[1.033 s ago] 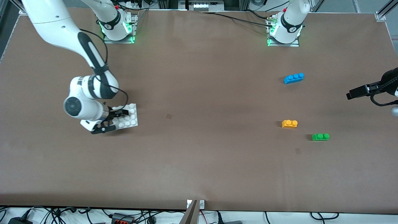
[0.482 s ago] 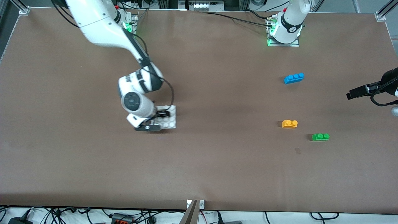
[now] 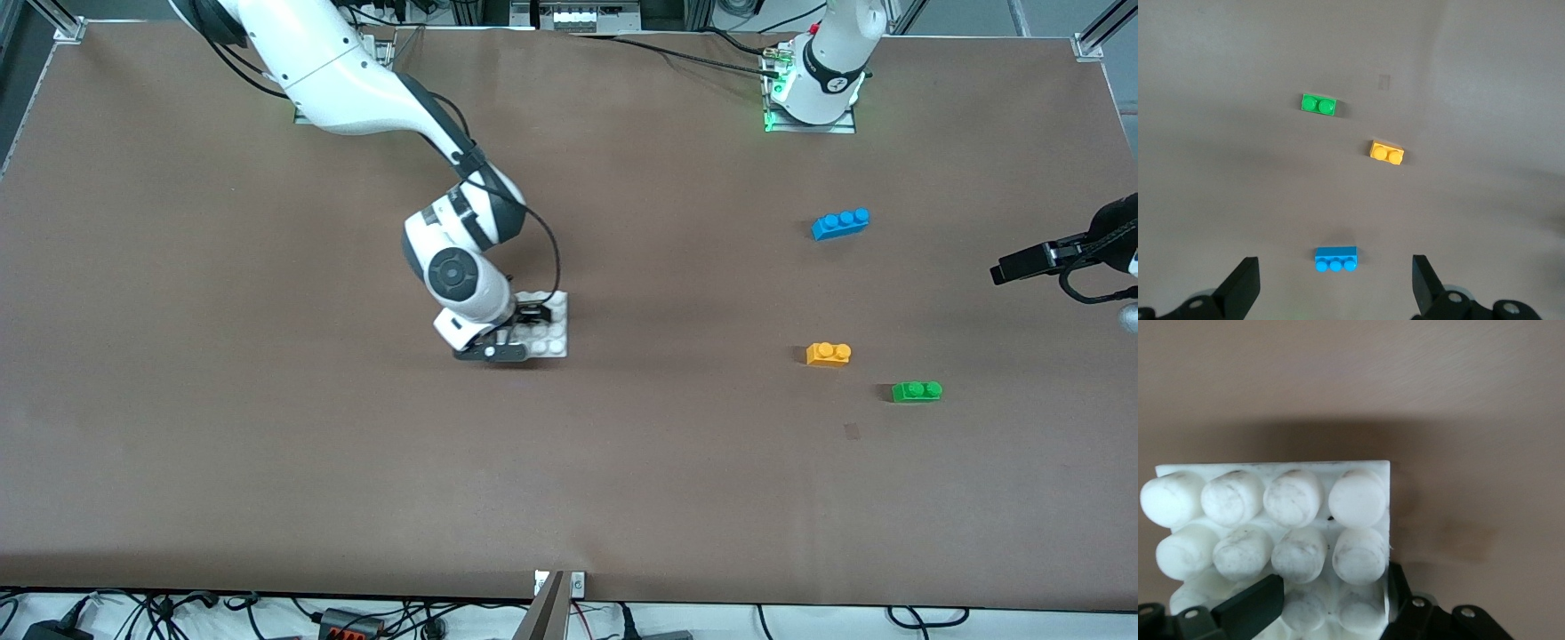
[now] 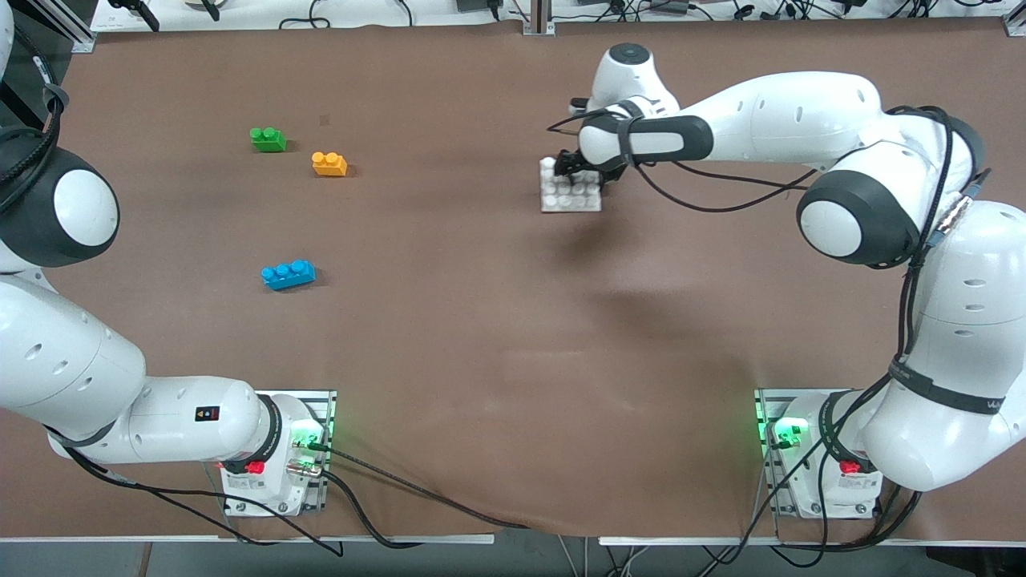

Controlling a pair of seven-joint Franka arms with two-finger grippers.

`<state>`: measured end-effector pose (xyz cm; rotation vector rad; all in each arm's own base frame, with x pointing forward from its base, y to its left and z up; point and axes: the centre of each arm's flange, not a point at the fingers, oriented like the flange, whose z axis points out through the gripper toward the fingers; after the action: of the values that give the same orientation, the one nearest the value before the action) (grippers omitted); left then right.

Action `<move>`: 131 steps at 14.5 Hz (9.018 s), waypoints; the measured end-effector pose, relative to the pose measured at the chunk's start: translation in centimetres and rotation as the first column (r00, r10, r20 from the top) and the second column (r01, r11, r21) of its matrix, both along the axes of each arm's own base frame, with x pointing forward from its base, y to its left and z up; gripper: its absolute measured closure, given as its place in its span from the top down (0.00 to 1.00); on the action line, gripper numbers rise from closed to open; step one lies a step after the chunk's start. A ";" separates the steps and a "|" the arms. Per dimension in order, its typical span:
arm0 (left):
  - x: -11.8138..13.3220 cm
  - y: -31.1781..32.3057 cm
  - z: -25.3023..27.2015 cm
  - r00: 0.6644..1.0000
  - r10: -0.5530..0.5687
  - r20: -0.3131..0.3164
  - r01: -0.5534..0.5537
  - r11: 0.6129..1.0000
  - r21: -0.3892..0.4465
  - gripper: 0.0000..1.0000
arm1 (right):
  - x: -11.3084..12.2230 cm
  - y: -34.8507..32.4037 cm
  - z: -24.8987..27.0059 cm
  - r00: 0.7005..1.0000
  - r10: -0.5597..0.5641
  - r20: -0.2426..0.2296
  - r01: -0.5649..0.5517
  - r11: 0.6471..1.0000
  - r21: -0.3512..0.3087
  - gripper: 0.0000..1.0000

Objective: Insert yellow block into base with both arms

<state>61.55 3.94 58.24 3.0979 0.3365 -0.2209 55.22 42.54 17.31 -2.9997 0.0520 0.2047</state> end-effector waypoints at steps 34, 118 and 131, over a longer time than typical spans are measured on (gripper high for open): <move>5.1 -10.4 -19.8 0.976 -0.185 -0.118 0.177 0.981 -0.074 1.00 | 7.7 -39.4 33.7 0.990 0.108 -0.087 -0.122 0.975 -0.183 1.00; -7.7 -47.1 -35.4 0.946 -0.313 0.089 0.324 0.930 -0.176 0.68 | -1.4 -45.5 41.3 0.999 -0.026 0.032 0.032 0.980 -0.196 1.00; -9.4 -48.6 -36.3 0.916 -0.390 0.090 0.400 0.906 -0.139 0.68 | -1.4 -45.6 41.3 0.999 -0.029 0.032 0.035 0.980 -0.196 1.00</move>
<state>52.17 -44.64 21.95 2.9735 -0.3042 -0.1474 53.78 -3.10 58.59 -3.1957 0.1247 0.1607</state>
